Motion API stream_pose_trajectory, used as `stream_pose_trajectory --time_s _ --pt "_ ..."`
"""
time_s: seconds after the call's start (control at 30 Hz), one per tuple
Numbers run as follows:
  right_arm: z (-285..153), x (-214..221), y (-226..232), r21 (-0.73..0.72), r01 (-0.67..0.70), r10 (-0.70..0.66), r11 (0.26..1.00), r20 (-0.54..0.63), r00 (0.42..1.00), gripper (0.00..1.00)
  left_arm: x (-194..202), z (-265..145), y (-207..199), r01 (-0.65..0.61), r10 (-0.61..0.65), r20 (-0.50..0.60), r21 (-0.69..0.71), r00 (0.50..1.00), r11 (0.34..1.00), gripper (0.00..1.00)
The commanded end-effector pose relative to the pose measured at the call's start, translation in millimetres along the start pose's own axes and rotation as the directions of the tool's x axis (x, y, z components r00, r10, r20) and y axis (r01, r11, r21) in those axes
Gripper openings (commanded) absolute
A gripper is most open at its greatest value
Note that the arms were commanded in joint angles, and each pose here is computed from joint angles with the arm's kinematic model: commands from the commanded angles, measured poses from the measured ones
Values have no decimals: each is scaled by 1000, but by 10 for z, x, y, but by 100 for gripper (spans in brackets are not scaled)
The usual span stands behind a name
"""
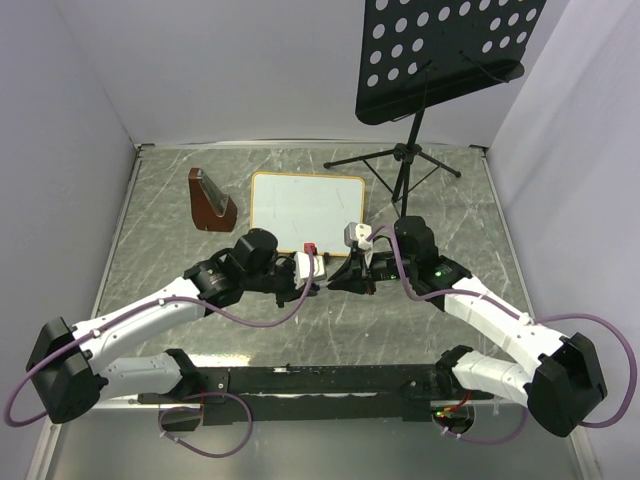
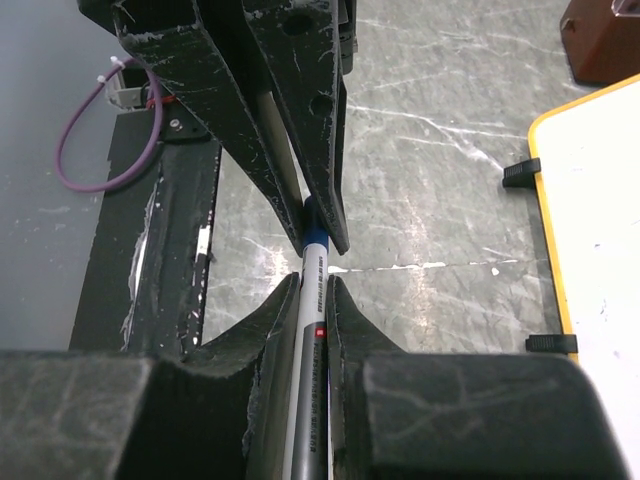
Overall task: Write a sentence on the whiteboard
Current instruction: Open the whiteboard marker at the center of the board.
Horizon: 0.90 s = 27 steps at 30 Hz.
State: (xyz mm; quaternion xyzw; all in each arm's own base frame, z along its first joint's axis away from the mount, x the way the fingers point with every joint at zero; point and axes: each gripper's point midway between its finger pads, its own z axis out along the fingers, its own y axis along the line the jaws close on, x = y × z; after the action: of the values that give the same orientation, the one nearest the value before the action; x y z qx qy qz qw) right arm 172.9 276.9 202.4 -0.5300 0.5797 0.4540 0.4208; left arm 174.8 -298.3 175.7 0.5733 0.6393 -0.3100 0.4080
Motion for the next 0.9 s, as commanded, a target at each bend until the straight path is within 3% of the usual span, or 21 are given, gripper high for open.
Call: stream_pose_trajectory --time_s 0.0,0.47,0.87 --pt "11 -69 49 -44 18 -18 999 0 1000 21 -178 -32 112 -27 27 19 -21 999 999 1" --pt "24 -51 50 -55 -1 1 999 -6 1000 42 -146 -36 154 -8 8 -14 -19 1000 1000 1" --pt "42 -80 80 -70 -31 32 997 13 999 37 -113 14 136 9 -9 -20 2 1000 1000 1"
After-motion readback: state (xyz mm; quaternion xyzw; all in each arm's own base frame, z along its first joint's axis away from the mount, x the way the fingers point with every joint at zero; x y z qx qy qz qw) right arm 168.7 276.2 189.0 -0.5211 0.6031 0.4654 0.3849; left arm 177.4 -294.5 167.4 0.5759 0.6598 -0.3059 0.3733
